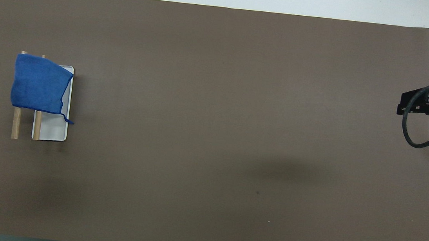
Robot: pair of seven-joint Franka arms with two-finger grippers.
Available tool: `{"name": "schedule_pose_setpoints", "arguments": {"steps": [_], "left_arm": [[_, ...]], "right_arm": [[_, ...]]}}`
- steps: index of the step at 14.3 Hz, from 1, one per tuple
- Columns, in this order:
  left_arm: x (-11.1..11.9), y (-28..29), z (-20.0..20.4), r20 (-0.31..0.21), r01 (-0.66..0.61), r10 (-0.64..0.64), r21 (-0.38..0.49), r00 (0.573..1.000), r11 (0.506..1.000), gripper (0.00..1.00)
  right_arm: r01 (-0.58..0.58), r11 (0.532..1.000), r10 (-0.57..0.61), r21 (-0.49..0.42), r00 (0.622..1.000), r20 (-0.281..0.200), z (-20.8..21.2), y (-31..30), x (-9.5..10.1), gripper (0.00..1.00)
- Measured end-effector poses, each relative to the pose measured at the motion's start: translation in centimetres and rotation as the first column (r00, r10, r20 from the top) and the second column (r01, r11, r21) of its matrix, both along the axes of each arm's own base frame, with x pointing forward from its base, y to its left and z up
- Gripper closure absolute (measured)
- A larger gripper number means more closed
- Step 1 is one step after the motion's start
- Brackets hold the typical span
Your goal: Right arm passes towel to left arm to hang
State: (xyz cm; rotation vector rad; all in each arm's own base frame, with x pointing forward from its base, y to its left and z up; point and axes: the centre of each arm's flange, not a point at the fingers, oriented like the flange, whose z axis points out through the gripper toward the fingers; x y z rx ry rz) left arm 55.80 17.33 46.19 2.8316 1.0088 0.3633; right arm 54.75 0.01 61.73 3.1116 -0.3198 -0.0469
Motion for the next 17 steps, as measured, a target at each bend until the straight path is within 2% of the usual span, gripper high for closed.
{"name": "schedule_pose_setpoints", "arguments": {"steps": [2,3,5,11,14,17], "left_arm": [[0.1,-0.9,0.9,-0.025,0.023,-0.023,-0.012,0.999,1.000,0.10],[0.3,-1.7,1.5,-0.033,0.038,-0.038,-0.017,0.999,0.999,0.01],[0.9,-3.5,2.9,-0.037,0.075,-0.076,-0.021,0.996,0.997,0.00],[3.4,-12.6,5.5,-0.003,0.259,-0.259,-0.002,0.966,0.966,0.00],[3.6,-15.6,5.9,-0.050,0.361,-0.360,0.028,0.932,0.932,0.00],[3.3,-17.3,7.5,-0.106,0.431,-0.427,0.020,0.898,0.902,0.00]], "right_arm": [[-0.004,1.000,0.004,0.000,1.000,-0.003,-0.1,0.1,-0.1,0.00],[-0.005,1.000,0.005,0.000,1.000,-0.003,-0.1,0.2,-0.1,0.00],[-0.006,1.000,0.006,0.000,1.000,-0.003,-0.1,0.2,-0.1,0.00],[-0.006,1.000,0.006,0.000,1.000,-0.005,-0.2,0.2,-0.1,0.00],[-0.017,1.000,0.017,0.000,1.000,-0.005,-0.2,0.2,-0.1,0.00],[-0.022,1.000,0.022,0.000,1.000,-0.006,-0.2,0.1,-0.1,0.00]]}}
